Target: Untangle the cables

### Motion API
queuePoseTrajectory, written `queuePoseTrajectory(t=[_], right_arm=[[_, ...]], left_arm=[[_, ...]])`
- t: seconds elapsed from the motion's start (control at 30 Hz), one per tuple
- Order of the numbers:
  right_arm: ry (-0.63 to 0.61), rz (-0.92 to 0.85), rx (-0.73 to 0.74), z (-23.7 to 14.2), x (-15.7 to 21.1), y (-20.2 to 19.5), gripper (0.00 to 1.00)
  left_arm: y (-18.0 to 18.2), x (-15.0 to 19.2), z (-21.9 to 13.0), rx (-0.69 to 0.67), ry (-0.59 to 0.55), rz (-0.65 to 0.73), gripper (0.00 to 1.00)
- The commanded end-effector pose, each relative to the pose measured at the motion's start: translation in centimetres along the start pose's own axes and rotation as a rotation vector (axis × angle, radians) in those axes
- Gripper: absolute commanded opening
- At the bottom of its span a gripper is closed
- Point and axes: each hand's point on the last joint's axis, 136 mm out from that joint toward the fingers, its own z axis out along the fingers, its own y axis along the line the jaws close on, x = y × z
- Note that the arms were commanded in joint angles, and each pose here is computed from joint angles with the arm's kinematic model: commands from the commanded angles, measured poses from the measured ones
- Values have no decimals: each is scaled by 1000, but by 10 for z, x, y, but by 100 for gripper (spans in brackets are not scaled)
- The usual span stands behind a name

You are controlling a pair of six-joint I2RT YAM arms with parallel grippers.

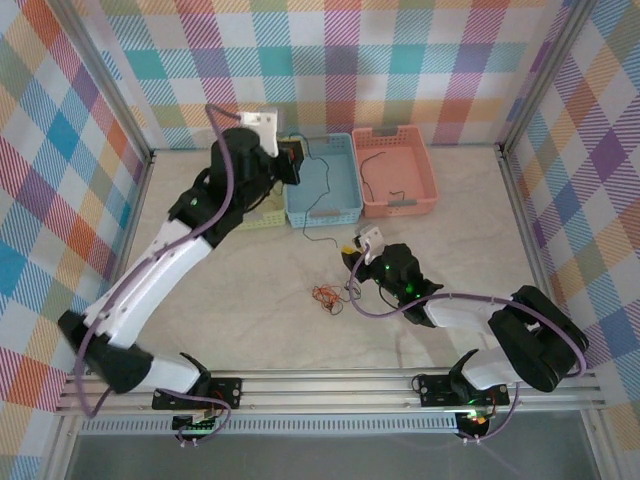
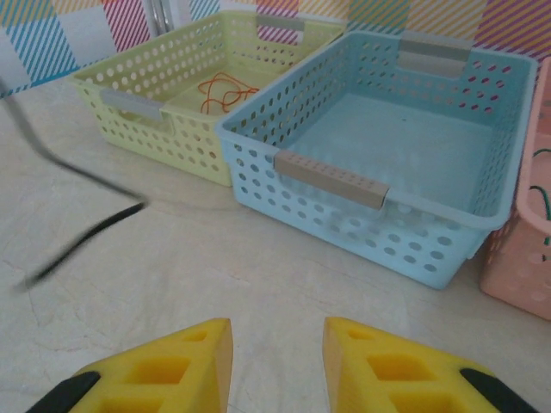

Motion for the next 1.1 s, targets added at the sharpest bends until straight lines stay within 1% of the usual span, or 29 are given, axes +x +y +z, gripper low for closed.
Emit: queuePoseTrajectory(t=[0.0,0.13,0.17,0.23,0.27,0.37,0.43,0.47,0.57,0.63,0.73,0.77,0.8,0.83,0.87,0.9,0.93,1.0,1.07], right_arm=[[-40,22,28,-7,-9,-7,34],[-28,16,30,-5,-7,-8,34],[-29,15,36,-5,-7,-9,34],[-29,18,34,-5,-7,-9,34],[-27,17,27,-5,-7,-8,34],[-22,18,25,-4,-6,-8,34],[-16,19,22,-3,-5,-8,34],[-16,20,16,-2,-6,-7,34],[-12,20,12,-2,-5,-6,34],[-12,20,9,-2,-5,-6,34],[-12,23,5,-2,-6,-5,34],[-12,23,-1,-2,-6,-4,34],[-12,25,-4,-2,-6,-3,35],[-13,24,-3,-2,-6,-4,35],[-16,24,0,-3,-6,-4,35],[-22,24,-1,-3,-8,-4,35],[-27,25,-2,-4,-8,-4,36],[-23,25,3,-3,-7,-5,36],[-24,25,9,-4,-8,-6,37]], left_arm=[[12,-21,33,-22,-6,-46,0],[34,-34,85,-77,-2,-64,0],[35,-38,97,-74,-8,-55,0],[40,-35,126,-102,10,-10,0],[43,-44,133,-124,-5,-2,0],[58,-39,167,-147,1,0,0],[70,-28,187,-154,6,-8,0],[78,-16,198,-164,21,-15,0],[103,27,229,-202,94,-25,0],[117,59,245,-216,155,-28,3],[130,97,259,-225,241,-37,3],[131,108,262,-222,266,-42,7],[129,115,263,-204,289,-47,13],[127,118,262,-188,304,-50,26],[123,117,260,-177,313,-58,44],[121,114,256,-173,314,-61,56],[120,108,251,-185,310,-68,70],[116,90,236,-207,294,-81,93],[106,70,215,-197,286,-68,94]])
